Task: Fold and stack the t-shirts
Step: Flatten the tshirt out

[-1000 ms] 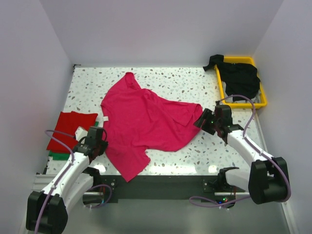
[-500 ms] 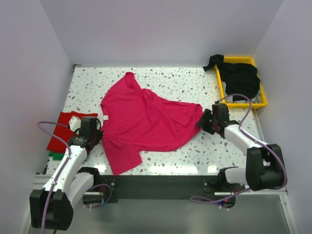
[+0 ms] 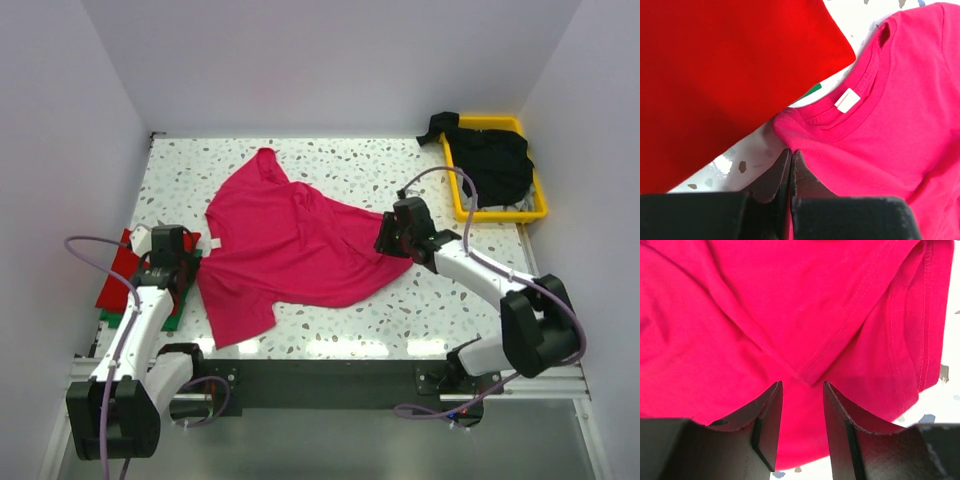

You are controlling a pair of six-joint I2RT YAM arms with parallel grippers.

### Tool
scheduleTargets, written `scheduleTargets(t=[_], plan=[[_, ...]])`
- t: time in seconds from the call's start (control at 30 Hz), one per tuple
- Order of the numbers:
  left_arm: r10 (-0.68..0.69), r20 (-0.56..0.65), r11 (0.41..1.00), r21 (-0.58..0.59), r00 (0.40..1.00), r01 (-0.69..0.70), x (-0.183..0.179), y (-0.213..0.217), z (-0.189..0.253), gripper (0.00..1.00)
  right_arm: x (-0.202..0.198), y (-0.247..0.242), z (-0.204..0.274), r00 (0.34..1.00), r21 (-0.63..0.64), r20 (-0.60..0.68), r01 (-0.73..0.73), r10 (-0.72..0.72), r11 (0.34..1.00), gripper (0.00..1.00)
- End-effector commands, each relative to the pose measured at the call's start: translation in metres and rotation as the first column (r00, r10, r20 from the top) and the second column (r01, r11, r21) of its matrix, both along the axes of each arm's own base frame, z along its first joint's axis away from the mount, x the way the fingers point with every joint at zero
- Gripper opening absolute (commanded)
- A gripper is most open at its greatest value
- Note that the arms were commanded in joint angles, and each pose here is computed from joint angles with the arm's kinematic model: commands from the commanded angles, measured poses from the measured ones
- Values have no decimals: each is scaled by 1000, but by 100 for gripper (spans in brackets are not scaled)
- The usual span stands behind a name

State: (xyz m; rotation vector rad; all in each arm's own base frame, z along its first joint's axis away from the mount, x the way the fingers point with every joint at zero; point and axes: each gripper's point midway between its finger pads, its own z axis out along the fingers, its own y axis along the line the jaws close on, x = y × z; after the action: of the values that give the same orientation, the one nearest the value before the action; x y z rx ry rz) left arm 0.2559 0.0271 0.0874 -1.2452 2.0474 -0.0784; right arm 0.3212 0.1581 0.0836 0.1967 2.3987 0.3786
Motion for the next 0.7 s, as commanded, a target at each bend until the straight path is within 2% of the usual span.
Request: scheduleTargets(t=[0.0,0.23,0.53,0.67], plan=[[-26,73,999,27,997,24,18,6,25,0,15,0,-5,1000,-101,13,-16,17,995,41],[-44,82,999,20,996,43,23,11,31,0,18,22,-27,996,-195,-43,-88,81,977,38],[-83,74,997,-5,994,83,26,8,25,0,3,23,-43,994,-272,-74,-97,80,957,45],[-99,74,995,-17,992,100,28,5,22,0,3,24,-54,992,-285,-100,-97,72,954,45]])
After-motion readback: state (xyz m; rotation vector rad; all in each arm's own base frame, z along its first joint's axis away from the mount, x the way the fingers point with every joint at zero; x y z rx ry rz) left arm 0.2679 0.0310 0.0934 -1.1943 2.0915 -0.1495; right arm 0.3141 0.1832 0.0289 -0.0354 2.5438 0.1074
